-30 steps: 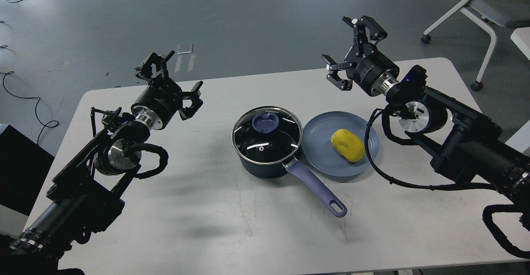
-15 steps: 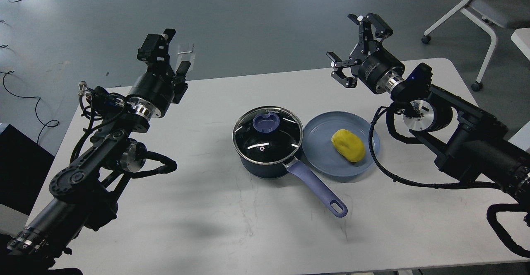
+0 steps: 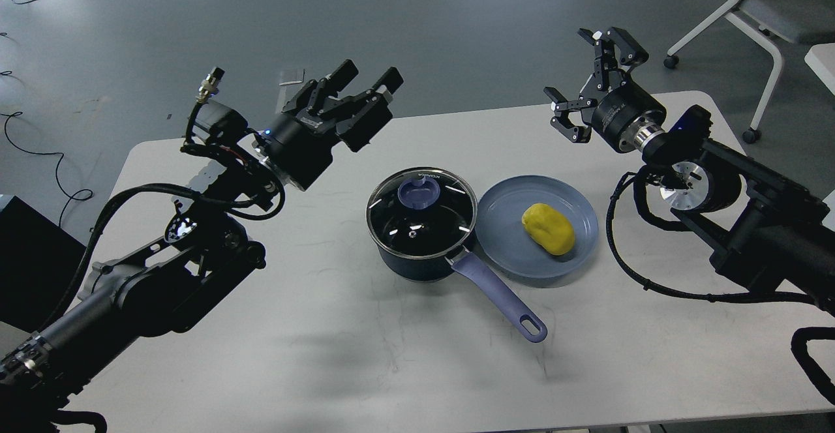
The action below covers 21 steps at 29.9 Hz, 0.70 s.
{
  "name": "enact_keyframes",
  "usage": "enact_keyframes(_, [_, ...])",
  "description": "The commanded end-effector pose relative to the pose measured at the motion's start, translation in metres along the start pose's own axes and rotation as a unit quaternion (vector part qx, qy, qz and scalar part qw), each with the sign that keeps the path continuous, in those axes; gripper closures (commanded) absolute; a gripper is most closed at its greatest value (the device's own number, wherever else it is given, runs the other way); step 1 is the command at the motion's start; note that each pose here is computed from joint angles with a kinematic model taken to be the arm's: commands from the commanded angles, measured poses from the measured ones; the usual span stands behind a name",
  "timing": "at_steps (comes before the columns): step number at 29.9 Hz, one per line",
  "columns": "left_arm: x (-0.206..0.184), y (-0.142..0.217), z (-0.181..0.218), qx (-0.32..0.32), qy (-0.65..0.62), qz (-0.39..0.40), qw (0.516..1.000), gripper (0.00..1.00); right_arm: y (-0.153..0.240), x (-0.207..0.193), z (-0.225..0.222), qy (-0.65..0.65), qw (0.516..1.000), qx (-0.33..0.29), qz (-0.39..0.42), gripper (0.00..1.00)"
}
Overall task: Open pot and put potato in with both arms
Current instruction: 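Move the left gripper over the pot and reach for the lid knob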
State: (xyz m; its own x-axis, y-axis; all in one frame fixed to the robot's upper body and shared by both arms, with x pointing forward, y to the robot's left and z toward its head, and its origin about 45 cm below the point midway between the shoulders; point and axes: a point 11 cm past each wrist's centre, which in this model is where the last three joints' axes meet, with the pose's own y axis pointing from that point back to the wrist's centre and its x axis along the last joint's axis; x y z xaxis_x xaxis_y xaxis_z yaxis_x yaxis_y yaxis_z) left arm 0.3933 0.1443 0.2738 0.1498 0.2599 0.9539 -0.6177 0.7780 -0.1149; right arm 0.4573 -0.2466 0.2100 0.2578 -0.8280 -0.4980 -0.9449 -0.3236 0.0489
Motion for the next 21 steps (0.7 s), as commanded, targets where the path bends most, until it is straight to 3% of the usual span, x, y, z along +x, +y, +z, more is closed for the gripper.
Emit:
enact_keyframes(1, [-0.014,-0.013,0.013,-0.049,-0.093,-0.062,0.993,0.02,0.001,0.003,-0.002,0.001,1.0,0.002,0.004,0.0])
enact_keyframes(6, [-0.033,-0.028,0.018,-0.082,-0.149,-0.105,0.98,0.02,0.003,0.008,-0.005,0.005,1.0,0.004,0.011,0.0])
enact_keyframes(21, [-0.074,-0.008,-0.001,-0.075,-0.182,-0.174,0.965,0.02,0.005,0.012,-0.005,0.008,1.0,0.003,0.022,0.0])
